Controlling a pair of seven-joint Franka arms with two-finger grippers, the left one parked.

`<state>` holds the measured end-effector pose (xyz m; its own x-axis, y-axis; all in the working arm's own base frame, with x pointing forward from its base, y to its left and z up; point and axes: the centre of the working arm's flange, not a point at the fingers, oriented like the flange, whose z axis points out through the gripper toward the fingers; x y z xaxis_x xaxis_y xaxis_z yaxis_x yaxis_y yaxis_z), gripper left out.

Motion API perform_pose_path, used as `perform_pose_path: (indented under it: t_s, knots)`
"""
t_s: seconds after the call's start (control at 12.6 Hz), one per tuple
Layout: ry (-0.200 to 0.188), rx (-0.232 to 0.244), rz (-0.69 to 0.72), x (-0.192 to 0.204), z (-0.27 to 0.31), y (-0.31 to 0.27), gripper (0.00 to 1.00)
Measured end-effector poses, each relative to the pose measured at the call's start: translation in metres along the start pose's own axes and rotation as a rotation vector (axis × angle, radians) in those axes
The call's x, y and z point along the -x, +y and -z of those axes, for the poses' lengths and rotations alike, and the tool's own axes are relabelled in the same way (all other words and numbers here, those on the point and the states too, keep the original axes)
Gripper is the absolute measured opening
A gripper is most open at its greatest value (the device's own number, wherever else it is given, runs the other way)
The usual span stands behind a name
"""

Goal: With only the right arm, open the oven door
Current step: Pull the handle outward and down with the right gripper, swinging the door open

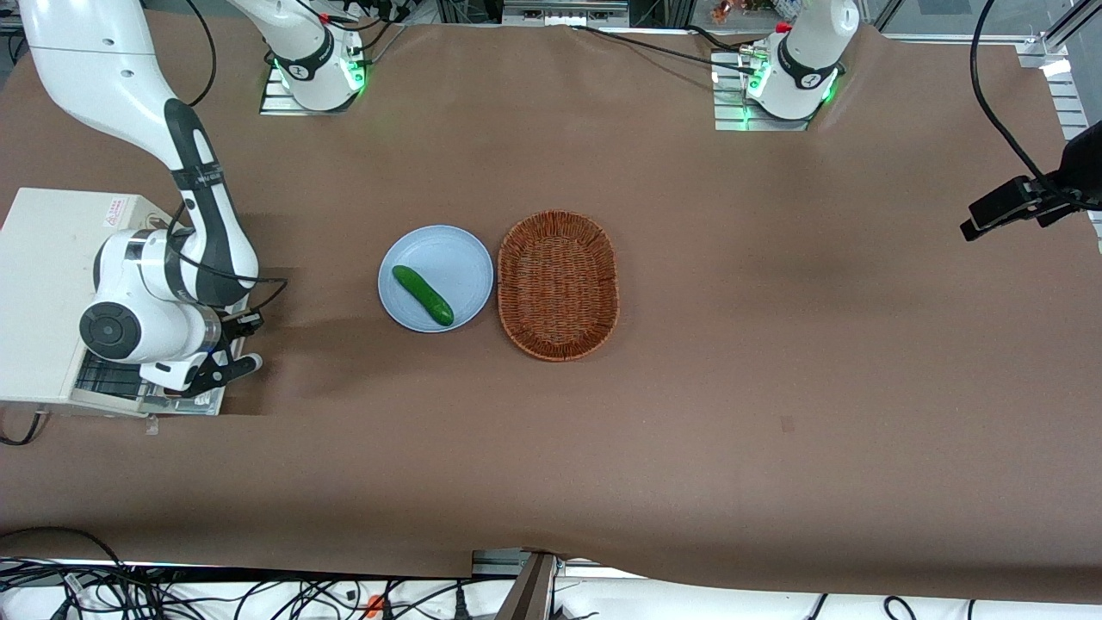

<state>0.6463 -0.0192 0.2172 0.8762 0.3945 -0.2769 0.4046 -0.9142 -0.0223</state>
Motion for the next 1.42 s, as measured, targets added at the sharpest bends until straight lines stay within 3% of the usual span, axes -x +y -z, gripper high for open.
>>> perform_pose_path:
  t_s: [0.32,0.63,0.95,1.42]
  knots:
    - [0.023,-0.069,-0.094,-0.001,-0.018,0.010,0.01]
    - [0.021,-0.086,-0.247,-0.001,-0.020,0.013,0.01]
    - [-0.029,-0.101,-0.380,0.003,-0.024,0.009,0.01]
    - [-0.051,-0.103,-0.412,-0.006,-0.008,-0.005,0.01]
